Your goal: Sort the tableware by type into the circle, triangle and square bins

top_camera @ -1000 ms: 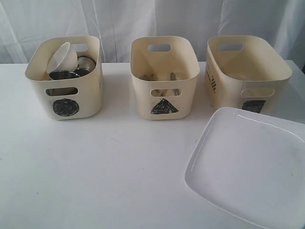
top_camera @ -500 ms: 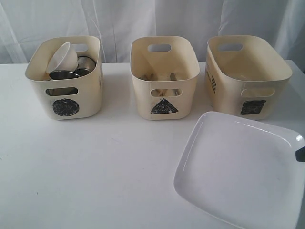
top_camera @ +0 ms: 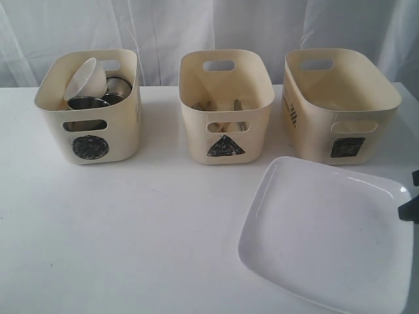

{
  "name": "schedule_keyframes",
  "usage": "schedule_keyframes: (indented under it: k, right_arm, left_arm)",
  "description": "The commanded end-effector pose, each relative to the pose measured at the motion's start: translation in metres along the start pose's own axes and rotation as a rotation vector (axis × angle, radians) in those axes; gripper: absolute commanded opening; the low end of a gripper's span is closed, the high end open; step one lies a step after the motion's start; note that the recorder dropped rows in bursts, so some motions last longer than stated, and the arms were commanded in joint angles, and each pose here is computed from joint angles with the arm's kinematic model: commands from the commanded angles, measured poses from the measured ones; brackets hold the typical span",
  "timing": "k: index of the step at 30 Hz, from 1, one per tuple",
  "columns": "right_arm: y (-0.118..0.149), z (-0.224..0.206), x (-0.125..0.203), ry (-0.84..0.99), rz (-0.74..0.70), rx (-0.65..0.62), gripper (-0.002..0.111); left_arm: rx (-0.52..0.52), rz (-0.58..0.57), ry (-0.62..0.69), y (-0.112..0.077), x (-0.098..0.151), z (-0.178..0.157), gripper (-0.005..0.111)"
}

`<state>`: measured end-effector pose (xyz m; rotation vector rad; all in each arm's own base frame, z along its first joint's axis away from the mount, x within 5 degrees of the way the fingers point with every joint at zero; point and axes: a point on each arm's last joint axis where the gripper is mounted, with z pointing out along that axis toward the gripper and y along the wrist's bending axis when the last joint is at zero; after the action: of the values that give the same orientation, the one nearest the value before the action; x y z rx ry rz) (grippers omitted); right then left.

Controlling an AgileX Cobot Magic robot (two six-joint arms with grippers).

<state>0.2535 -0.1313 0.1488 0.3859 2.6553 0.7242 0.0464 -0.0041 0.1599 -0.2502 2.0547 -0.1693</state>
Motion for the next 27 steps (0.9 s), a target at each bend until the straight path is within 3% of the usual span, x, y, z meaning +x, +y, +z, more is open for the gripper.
schedule_keyframes:
  k: [1,16,27]
  right_arm:
    - [0.01,-0.005,-0.003,-0.042,-0.095,-0.064,0.0]
    - [0.064,-0.06,-0.008,-0.258,-0.203,-0.13,0.0]
    - [0.085,-0.079,-0.006,-0.297,-0.273,-0.182,0.0]
  left_arm:
    - [0.003,-0.007,0.055,0.0,0.007,0.001,0.0]
    - [0.003,-0.007,0.055,0.0,0.007,0.001,0.0]
    - [0.003,-0.007,0.055,0.0,0.007,0.001,0.0]
